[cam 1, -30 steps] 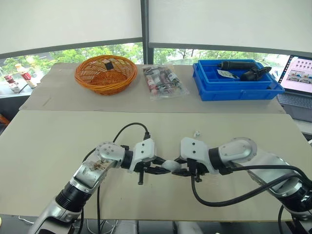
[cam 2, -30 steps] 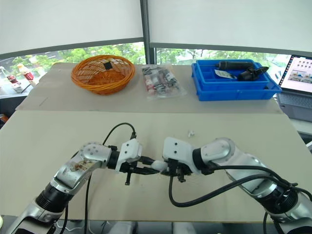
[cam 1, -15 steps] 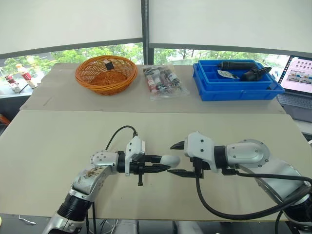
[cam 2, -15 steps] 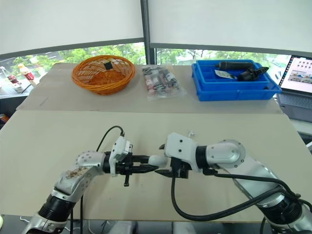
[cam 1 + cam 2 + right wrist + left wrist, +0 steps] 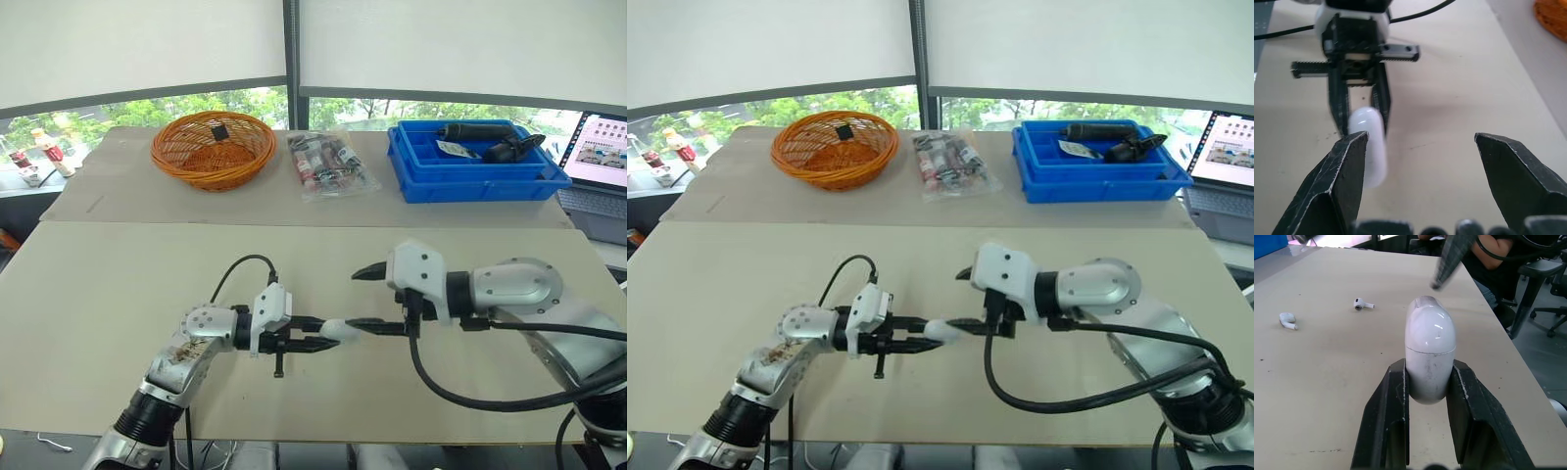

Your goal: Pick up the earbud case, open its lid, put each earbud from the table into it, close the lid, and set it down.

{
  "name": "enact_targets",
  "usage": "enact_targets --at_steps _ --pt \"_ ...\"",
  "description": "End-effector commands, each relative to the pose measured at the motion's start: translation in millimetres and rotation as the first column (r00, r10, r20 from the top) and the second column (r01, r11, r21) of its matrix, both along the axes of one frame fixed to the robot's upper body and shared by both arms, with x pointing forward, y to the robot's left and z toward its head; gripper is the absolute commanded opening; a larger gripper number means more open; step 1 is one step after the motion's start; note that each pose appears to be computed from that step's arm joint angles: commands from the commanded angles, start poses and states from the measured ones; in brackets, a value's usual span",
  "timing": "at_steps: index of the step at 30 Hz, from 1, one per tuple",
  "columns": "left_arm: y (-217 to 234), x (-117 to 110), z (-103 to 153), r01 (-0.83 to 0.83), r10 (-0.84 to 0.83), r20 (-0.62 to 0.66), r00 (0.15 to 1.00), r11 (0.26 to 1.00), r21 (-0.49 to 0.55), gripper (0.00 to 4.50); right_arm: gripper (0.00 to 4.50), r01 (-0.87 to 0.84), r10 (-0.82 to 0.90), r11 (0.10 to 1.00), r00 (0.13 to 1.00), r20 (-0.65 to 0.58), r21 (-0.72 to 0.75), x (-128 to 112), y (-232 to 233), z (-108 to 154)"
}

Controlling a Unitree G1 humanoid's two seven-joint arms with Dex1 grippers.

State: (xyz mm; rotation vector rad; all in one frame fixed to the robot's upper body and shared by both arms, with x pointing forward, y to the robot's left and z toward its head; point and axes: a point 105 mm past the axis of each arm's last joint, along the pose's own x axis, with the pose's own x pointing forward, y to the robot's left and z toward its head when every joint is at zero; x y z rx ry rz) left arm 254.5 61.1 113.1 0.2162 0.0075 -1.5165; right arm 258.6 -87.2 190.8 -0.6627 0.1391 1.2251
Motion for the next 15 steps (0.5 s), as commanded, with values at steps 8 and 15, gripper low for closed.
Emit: enact_targets --at_steps 8,15 --pt "1.4 3.3 4.8 -0.026 0.026 -0.005 1.000 0.999 -0.042 0.54 3.84 -0.039 0.039 0.999 0.999 -0.017 0.030 -13.6 -5.8 17.2" --pt "-5.1 2.7 12.3 -0.013 0.012 -0.010 1.000 0.997 -0.070 0.54 3.84 -0.049 0.049 0.998 0.999 0.004 -0.042 -14.9 4.0 -3.2"
